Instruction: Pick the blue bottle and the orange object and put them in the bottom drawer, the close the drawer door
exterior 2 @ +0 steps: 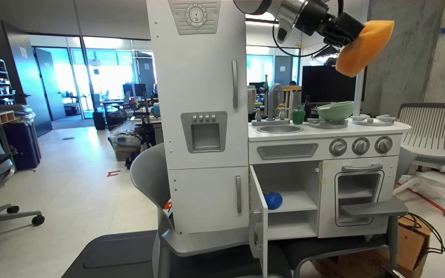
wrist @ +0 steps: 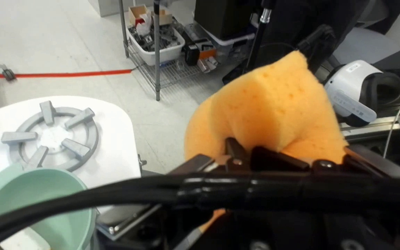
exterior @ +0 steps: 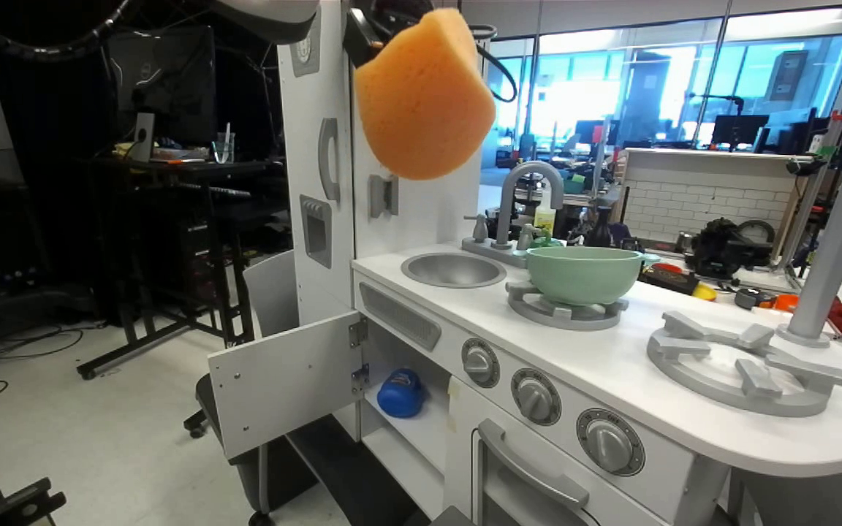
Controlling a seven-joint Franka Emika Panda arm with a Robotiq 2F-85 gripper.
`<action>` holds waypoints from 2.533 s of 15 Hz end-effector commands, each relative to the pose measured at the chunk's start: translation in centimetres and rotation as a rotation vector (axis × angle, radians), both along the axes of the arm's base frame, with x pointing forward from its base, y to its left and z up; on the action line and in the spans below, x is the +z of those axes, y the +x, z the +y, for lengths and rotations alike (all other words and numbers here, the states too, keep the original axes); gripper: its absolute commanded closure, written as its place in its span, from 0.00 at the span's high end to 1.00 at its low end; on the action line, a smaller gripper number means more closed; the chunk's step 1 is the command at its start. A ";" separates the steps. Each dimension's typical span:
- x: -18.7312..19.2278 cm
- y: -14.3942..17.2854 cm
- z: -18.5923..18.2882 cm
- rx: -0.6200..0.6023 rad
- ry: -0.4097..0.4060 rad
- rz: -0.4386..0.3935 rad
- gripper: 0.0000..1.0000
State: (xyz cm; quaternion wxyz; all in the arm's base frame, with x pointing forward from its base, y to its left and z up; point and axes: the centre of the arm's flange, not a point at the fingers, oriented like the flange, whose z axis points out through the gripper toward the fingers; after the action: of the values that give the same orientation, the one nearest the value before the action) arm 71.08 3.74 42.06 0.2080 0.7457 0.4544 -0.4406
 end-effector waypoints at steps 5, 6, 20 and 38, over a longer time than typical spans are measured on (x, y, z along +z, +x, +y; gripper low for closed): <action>1.5 -7.0 -2.8 0.059 -0.310 -0.024 0.02; 1.9 -7.0 -2.9 0.066 -0.339 -0.025 0.02; 1.7 -6.6 -5.1 -0.052 -0.478 0.290 0.02; -19.9 -18.6 -5.2 -0.140 -0.488 0.276 0.02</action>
State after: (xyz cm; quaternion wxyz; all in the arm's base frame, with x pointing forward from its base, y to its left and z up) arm 59.55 -3.63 21.44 0.2605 0.5966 0.2881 -0.7023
